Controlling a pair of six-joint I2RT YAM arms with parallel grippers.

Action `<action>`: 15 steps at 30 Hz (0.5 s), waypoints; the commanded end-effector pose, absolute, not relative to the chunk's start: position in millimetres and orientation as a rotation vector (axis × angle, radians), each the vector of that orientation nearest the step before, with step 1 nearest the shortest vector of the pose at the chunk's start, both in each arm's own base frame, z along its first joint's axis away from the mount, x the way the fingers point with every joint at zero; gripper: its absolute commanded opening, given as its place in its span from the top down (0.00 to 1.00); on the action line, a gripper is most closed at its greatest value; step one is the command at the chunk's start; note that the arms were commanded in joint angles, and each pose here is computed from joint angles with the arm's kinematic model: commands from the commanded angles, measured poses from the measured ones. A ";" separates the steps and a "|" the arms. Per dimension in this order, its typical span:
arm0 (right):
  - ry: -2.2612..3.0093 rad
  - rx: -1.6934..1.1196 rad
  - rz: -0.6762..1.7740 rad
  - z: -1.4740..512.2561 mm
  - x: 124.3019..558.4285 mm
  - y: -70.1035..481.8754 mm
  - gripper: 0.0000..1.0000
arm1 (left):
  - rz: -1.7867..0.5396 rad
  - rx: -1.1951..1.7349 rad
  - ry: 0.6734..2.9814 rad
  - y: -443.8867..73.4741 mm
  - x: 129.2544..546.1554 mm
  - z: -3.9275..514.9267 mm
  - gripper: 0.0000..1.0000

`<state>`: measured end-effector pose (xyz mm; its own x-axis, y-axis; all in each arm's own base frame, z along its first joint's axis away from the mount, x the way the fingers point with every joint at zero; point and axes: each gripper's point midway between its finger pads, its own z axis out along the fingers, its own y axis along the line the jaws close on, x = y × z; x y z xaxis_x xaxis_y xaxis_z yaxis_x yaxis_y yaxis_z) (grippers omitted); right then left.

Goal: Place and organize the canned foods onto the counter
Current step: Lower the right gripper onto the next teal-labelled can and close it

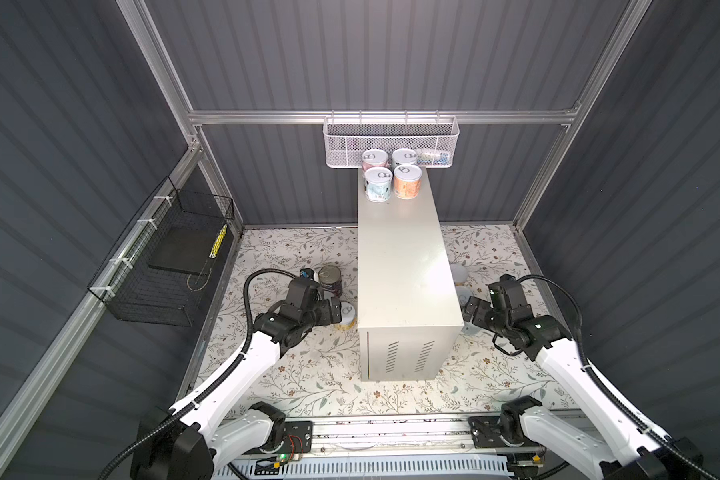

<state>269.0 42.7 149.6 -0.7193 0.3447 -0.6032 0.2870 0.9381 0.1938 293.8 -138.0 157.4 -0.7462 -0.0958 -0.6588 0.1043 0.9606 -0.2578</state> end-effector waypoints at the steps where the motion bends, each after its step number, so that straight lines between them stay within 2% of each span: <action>1: 2.457 0.464 0.030 136.3 269.5 33.4 0.01 | -0.388 0.001 2.395 -140.4 294.1 149.8 0.00; 15: 2.598 0.381 0.065 103.3 299.5 43.0 0.01 | -0.359 0.023 2.370 -138.9 299.1 147.0 0.00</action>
